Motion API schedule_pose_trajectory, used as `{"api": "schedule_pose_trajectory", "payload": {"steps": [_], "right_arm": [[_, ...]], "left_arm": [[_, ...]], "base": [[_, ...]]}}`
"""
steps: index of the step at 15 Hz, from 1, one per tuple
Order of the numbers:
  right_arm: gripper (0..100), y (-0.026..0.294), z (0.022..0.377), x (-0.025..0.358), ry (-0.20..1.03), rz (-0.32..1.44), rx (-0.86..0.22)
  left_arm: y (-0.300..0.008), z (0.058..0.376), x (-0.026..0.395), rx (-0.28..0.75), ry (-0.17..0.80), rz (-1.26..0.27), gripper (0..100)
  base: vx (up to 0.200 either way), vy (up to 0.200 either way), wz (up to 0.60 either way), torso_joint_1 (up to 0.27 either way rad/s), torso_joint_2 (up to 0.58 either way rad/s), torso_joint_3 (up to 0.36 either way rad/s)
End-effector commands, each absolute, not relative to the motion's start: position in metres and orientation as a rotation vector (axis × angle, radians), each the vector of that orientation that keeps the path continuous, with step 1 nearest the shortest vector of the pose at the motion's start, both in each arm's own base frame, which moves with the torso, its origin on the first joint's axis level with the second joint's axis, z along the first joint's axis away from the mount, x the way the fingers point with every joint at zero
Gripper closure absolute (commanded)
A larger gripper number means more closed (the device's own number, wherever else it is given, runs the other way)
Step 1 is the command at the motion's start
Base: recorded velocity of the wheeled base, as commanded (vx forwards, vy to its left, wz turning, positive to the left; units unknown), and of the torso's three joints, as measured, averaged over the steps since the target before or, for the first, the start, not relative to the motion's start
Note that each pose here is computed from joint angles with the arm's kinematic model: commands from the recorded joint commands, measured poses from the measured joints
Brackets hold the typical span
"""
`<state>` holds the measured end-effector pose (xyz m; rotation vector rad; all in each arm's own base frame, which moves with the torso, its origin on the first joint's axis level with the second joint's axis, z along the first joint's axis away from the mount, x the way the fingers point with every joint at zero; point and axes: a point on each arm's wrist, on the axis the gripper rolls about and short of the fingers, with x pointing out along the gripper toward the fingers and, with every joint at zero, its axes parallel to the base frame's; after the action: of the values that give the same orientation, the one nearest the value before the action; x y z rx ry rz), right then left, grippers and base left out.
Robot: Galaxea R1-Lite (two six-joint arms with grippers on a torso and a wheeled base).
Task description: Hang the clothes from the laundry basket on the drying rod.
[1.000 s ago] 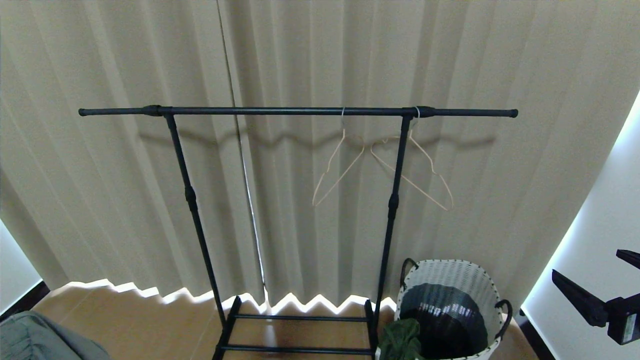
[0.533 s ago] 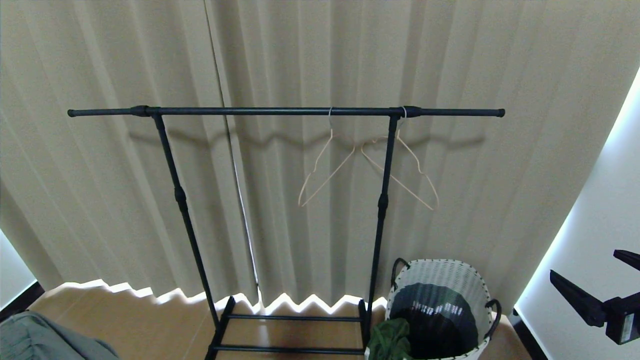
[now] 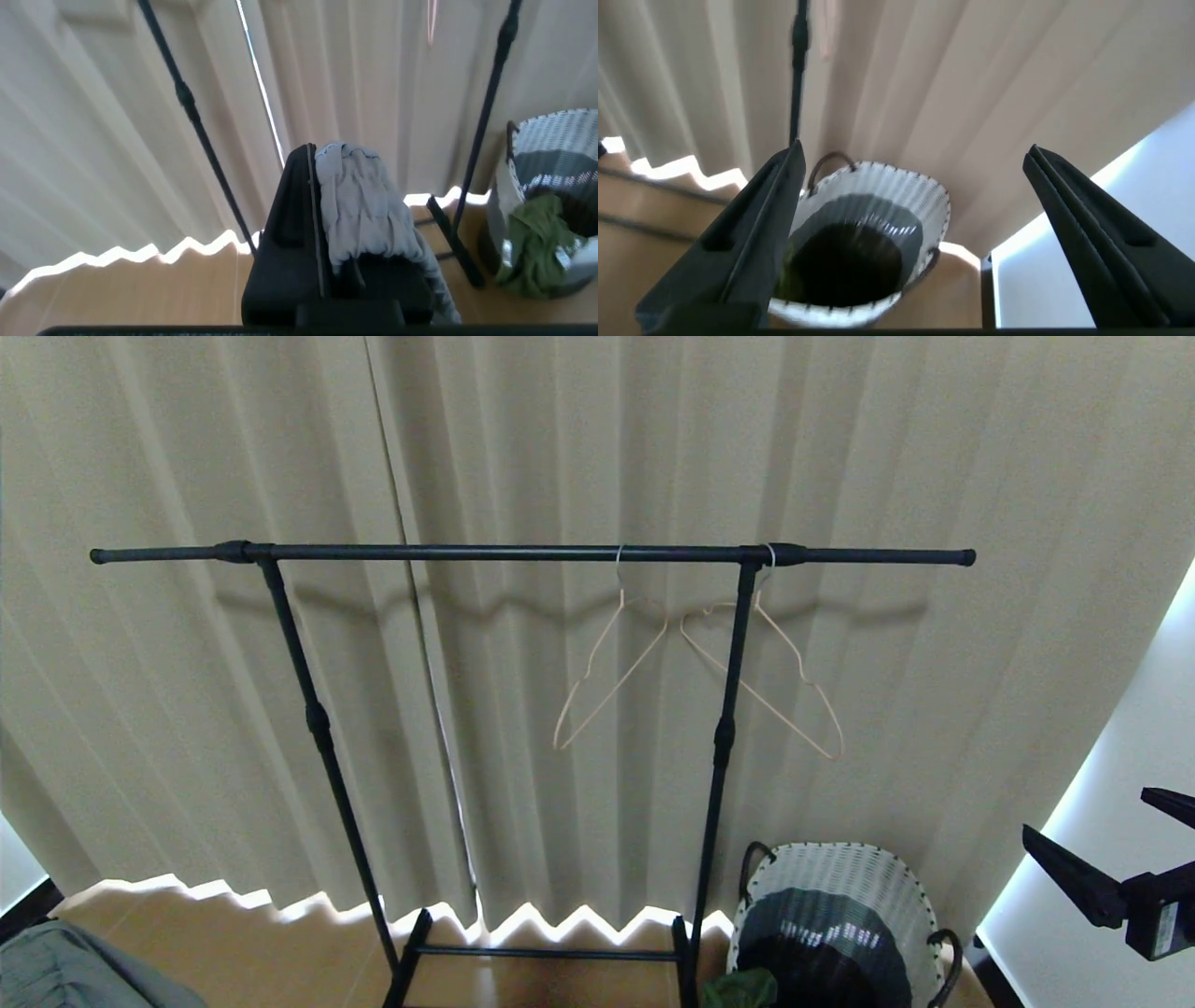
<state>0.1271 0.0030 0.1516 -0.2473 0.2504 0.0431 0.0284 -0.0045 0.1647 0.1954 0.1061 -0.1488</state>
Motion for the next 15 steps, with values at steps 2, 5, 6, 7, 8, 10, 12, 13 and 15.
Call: {"api": "schedule_pose_trajectory", "payload": {"steps": [2,5,6,7,8,10,12,13,15], "right_arm": [[0,0.003,0.152,0.128,0.253,0.043,-0.248],[0,0.003,0.15,0.131,0.264,0.045,-0.248],[0,0.003,0.149,0.133,0.273,0.046,-0.248],[0,0.003,0.148,0.134,0.278,0.046,-0.248],[0,0.003,0.148,0.137,0.288,0.049,-0.248],[0,0.003,0.147,0.14,0.296,0.05,-0.246],[0,0.004,0.15,0.15,0.302,0.055,-0.245],[0,0.005,0.151,0.153,0.299,0.062,-0.245],[0,0.008,0.159,0.168,0.287,0.123,-0.24]], "left_arm": [[-0.005,0.164,0.029,0.196,0.109,-0.15,100],[-0.005,0.163,0.029,0.198,0.11,-0.15,100],[-0.005,0.161,0.029,0.2,0.115,-0.151,100],[-0.005,0.16,0.028,0.2,0.116,-0.152,100],[-0.005,0.16,0.028,0.201,0.115,-0.164,100],[-0.005,0.161,0.028,0.202,0.11,-0.176,100],[-0.005,0.161,0.028,0.2,0.11,-0.182,100],[-0.005,0.16,0.028,0.201,0.111,-0.183,100],[-0.006,0.16,0.029,0.202,0.117,-0.183,100]], "base": [[0.2,0.0,0.0,-0.002,0.01,0.0],[0.2,0.0,0.0,0.001,0.01,-0.001],[0.2,0.0,0.0,0.007,0.0,-0.002],[0.0,0.0,0.0,0.0,0.0,0.0],[0.0,0.0,0.0,0.0,0.0,0.0],[0.0,0.0,0.0,0.0,0.0,0.0],[0.0,0.0,0.0,0.0,0.0,0.0],[0.0,0.0,0.0,0.0,0.0,0.0],[0.0,0.0,0.0,0.0,0.0,0.0]]}}
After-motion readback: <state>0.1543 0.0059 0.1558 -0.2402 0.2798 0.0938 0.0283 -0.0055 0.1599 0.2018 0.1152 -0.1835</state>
